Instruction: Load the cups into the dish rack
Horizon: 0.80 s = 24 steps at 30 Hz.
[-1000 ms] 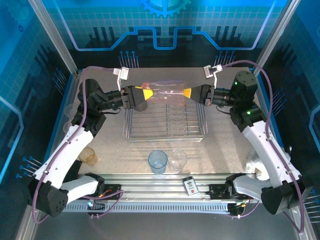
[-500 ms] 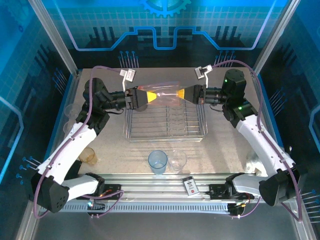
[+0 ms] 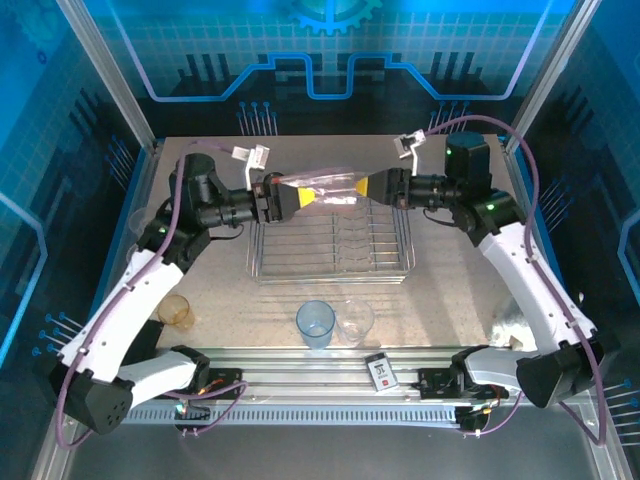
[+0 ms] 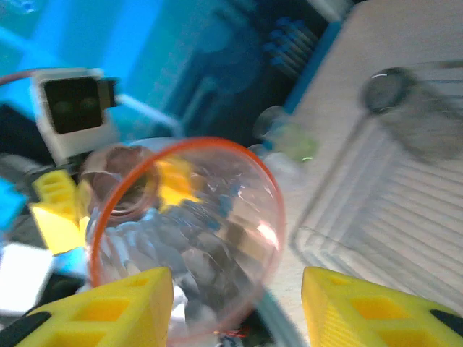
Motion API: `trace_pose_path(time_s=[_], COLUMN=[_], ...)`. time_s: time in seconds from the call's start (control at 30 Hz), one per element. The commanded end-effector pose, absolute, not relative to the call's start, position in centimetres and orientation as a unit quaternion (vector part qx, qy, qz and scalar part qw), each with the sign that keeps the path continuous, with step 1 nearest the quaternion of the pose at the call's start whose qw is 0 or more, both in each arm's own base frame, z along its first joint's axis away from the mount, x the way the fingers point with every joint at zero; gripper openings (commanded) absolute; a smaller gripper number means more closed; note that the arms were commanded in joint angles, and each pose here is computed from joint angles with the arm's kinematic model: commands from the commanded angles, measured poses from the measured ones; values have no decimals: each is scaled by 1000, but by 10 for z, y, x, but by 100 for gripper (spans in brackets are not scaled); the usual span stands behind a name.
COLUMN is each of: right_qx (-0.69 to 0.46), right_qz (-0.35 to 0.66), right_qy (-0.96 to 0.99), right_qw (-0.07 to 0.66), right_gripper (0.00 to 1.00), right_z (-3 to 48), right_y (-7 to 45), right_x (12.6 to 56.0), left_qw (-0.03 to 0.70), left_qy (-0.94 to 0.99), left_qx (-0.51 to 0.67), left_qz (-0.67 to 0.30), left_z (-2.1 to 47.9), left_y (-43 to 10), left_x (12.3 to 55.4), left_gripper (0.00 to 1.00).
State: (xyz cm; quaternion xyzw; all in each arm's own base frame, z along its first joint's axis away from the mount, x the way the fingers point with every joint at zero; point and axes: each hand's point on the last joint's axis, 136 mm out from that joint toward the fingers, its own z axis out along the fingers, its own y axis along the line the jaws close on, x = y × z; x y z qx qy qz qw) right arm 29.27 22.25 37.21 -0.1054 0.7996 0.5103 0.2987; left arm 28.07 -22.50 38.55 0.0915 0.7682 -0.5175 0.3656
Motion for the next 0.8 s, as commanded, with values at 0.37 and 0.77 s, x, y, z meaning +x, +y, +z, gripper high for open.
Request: trace_pose_path(time_s=[0.37, 0.77], right_qx=[-4, -3], right_qz=[105, 92], right_qy=[922, 919], right_qw=[373, 383], right_gripper=[51, 52], right_z=[285, 279], right_y=[74, 65], right_x=[286, 275], left_qw=[281, 156], left_qy=[952, 984], left_qx=[18, 73], left_qz=[-124, 35], left_z=[293, 212], left_y=[-155, -168], left_x=[314, 335], left_gripper=[14, 15])
